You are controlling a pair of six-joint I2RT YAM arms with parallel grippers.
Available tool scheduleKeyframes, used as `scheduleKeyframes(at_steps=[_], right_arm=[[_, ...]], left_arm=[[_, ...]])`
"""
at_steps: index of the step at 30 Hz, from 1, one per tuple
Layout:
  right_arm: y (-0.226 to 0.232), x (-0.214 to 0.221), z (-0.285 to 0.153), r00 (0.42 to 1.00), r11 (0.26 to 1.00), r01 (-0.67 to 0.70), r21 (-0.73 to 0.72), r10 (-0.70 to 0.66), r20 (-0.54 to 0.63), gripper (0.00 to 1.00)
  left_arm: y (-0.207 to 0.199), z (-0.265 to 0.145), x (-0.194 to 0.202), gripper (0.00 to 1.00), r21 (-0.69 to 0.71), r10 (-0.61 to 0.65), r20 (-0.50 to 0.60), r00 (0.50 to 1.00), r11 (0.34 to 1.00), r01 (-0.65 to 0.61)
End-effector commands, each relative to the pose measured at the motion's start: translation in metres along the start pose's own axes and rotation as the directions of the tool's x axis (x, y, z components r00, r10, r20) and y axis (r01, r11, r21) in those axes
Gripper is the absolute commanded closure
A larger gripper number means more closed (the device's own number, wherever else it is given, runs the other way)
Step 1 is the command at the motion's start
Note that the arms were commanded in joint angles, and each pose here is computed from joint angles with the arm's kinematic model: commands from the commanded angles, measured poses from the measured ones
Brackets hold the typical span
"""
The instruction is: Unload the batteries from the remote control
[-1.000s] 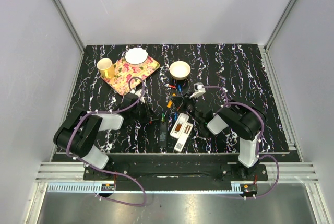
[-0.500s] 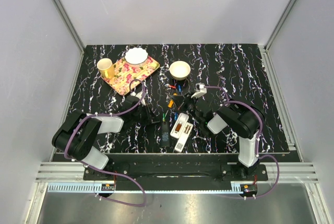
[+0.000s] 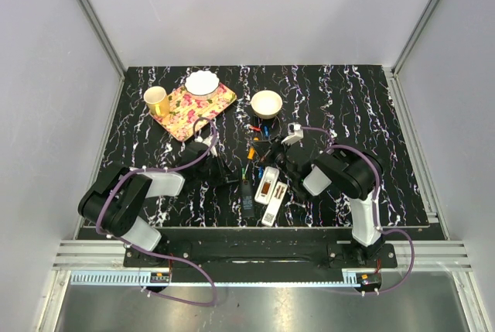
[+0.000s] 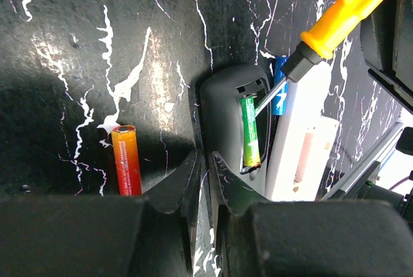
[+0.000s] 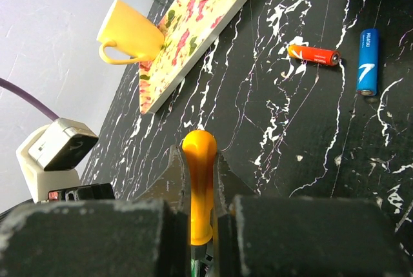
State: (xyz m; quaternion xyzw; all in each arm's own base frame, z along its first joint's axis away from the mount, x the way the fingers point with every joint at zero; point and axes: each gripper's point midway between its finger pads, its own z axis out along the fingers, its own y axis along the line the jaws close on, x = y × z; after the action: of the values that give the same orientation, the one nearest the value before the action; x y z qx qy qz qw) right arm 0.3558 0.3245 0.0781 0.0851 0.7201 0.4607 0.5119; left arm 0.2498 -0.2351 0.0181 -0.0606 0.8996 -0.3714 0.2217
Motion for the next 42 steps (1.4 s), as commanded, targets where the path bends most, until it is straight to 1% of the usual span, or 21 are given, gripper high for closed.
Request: scheduleKeyframes(at_steps=[1,7,17,24,27,32,42], right_arm=[[0.041,-0.004,-0.004,0.998,0.982,-0.05,-0.179,0.056,0.025,1.0],[0.044,-0.006,-0.008,0.997,0.981,-0.066,-0.184,0.071,0.022,1.0],[0.059,-0.027,-0.008,0.993,0.97,-0.098,-0.221,0.112,0.049,1.0],[0.059,-0.033,-0.005,0.989,0.966,-0.124,-0.225,0.139,0.055,1.0],[0.07,-0.032,-0.006,0.99,0.955,-0.126,-0.268,0.138,0.025,1.0],[0.086,-0.038,-0.006,0.991,0.942,-0.116,-0.316,0.13,0.023,1.0],[0.085,-0.034,-0.003,0.99,0.939,-0.13,-0.318,0.138,0.003,1.0]], left_arm=[[-0.034,0.005,0.002,0.84,0.097,0.042,-0.038,0.998,0.995,-0.038],[-0.032,0.004,0.0,0.84,0.072,0.062,-0.043,0.997,0.996,-0.059],[-0.028,0.004,-0.001,0.84,0.045,0.073,-0.048,0.996,0.996,-0.071],[-0.027,0.004,0.0,0.84,0.039,0.077,-0.054,0.996,0.996,-0.075],[-0.026,0.003,0.0,0.84,0.036,0.078,-0.053,0.996,0.996,-0.076],[-0.025,0.005,0.001,0.84,0.034,0.075,-0.057,0.996,0.997,-0.073],[-0.024,0.003,0.0,0.84,0.025,0.075,-0.049,0.996,0.997,-0.074]])
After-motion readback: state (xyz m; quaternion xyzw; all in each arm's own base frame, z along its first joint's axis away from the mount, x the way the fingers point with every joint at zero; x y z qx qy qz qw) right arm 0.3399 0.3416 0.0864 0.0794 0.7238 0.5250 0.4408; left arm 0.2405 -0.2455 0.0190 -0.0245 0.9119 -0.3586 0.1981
